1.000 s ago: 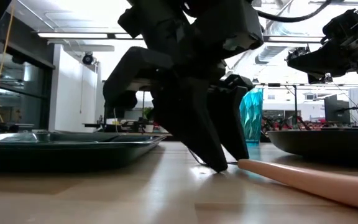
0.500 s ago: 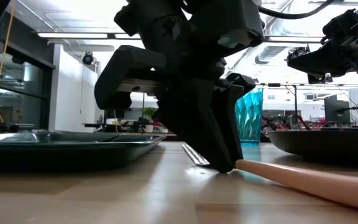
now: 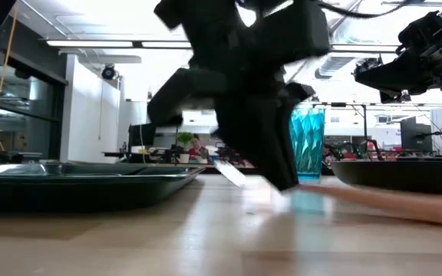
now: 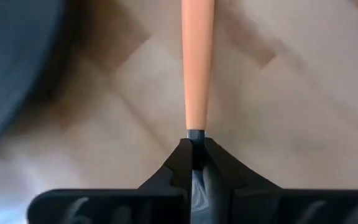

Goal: Pick and place plate/cup/fork/spoon on tray
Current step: Put the fork on the tray to the right side of the spoon

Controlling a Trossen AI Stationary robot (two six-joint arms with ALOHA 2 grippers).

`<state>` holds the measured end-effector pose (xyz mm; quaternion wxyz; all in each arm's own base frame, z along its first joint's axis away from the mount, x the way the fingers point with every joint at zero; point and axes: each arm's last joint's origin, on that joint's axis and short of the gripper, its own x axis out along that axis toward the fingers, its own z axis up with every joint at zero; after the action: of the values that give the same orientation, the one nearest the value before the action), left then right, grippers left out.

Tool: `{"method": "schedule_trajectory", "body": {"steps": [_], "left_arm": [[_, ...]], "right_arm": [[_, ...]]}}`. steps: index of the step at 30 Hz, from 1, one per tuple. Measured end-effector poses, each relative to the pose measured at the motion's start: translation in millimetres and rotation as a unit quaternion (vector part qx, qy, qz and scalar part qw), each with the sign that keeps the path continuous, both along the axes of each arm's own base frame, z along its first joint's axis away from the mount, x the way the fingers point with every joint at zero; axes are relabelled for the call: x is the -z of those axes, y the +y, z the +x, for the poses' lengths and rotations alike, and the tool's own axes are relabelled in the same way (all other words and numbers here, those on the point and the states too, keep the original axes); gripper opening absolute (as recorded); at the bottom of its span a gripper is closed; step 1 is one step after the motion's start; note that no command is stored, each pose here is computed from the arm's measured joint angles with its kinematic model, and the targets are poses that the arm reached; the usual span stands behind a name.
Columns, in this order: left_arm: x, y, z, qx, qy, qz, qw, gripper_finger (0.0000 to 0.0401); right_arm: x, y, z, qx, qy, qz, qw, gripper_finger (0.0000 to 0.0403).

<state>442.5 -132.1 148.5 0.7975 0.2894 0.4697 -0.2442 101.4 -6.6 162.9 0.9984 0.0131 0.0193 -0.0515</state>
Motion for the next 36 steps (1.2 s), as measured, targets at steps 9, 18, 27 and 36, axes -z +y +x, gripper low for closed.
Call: {"method": "schedule_trajectory", "body": {"steps": [9,18,27,36], "left_arm": [[-76,30,-31,-0.066,0.018,0.029,0.997,0.0009],[-83,45,-117,-0.087,0.052,0.124,0.987,0.0007],[-59,56,-200,0.151,0.146,0.315,0.926,0.0003],[-54,59,-206,0.282,0.190,0.350,0.873,0.0002]], "right_arm": [[0,0,0,0.000,0.000,0.000,1.000,0.0000],[1,0,1,0.000,0.008,0.001,1.000,0.0000],[2,0,1,0.000,0.010,0.000,1.000,0.0000],[2,0,1,0.000,0.009,0.000,1.000,0.0000]]}}
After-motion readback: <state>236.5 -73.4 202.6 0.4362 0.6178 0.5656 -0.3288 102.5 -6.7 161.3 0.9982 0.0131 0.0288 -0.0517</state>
